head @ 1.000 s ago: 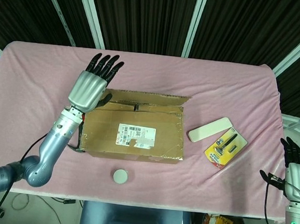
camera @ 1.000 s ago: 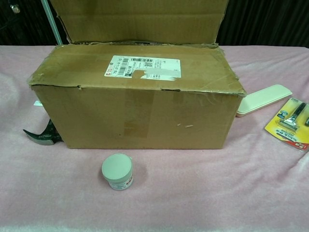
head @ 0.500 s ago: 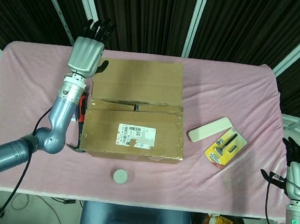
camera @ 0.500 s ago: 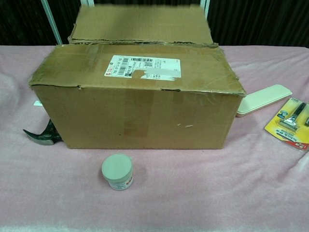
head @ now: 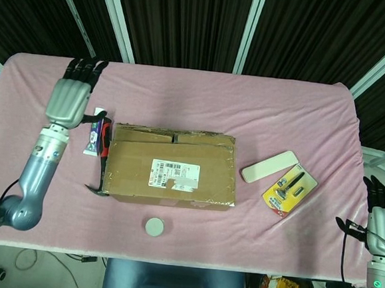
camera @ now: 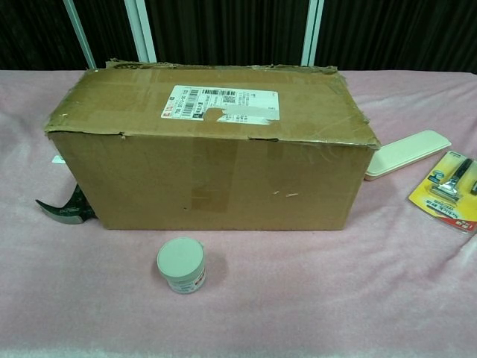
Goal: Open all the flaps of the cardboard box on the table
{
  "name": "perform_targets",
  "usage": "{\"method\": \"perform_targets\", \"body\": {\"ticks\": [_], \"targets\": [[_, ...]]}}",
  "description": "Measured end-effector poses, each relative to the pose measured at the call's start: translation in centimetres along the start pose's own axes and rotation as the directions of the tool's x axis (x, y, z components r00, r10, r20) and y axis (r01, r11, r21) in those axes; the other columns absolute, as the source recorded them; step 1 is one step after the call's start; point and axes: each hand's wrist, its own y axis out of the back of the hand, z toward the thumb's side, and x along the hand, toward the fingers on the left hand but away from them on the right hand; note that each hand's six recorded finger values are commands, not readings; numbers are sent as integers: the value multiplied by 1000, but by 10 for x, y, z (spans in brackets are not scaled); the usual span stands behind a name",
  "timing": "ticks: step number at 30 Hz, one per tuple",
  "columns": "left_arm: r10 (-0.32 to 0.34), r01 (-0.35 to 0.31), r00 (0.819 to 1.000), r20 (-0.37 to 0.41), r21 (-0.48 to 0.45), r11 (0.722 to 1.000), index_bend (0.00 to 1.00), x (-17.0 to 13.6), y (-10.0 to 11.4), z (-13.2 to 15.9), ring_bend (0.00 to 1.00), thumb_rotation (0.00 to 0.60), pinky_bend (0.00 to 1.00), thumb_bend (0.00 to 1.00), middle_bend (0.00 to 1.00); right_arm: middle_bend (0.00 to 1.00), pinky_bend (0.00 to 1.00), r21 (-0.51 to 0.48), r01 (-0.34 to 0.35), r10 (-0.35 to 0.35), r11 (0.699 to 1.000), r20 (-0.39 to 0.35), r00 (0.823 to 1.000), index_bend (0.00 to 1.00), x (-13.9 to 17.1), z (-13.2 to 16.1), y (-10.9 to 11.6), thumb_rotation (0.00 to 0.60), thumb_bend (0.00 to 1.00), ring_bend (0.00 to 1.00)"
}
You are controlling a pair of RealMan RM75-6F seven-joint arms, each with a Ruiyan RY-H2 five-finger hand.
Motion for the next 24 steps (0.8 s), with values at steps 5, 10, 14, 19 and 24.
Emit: {"method": "perform_targets", "body": {"ticks": [5, 10, 14, 19, 24], "targets": [[-15, 13, 996, -92, -15, 1000, 0, -58, -8, -49, 0, 600, 0, 163, 0, 9, 220, -5, 0, 0, 1000, -51, 999, 0, -9, 18, 11, 600, 309, 7], [-18, 11, 983, -185, -41, 999, 0, -116, -15, -89, 0, 600, 0, 202, 0, 102, 237, -30, -23, 18, 999, -154, 988, 1, -33, 62, 26, 600, 495, 87], [-27, 19, 972, -232, -39, 999, 0, -155, -24, -112, 0, 600, 0, 204, 0, 173, 275, -23, -44, 37, 999, -269, 963, 55, -56, 110, 37, 600, 603, 161], [-35, 11, 962, -271, -89, 996, 0, -181, -37, -128, 0, 600, 0, 204, 0, 270, 332, -40, -88, 65, 995, -395, 916, 161, -86, 182, 44, 600, 675, 256], [-33, 10, 969, -246, -92, 996, 0, -184, -41, -126, 0, 600, 0, 204, 0, 343, 363, -49, -125, 88, 991, -468, 879, 244, -105, 240, 46, 600, 712, 327]]}}
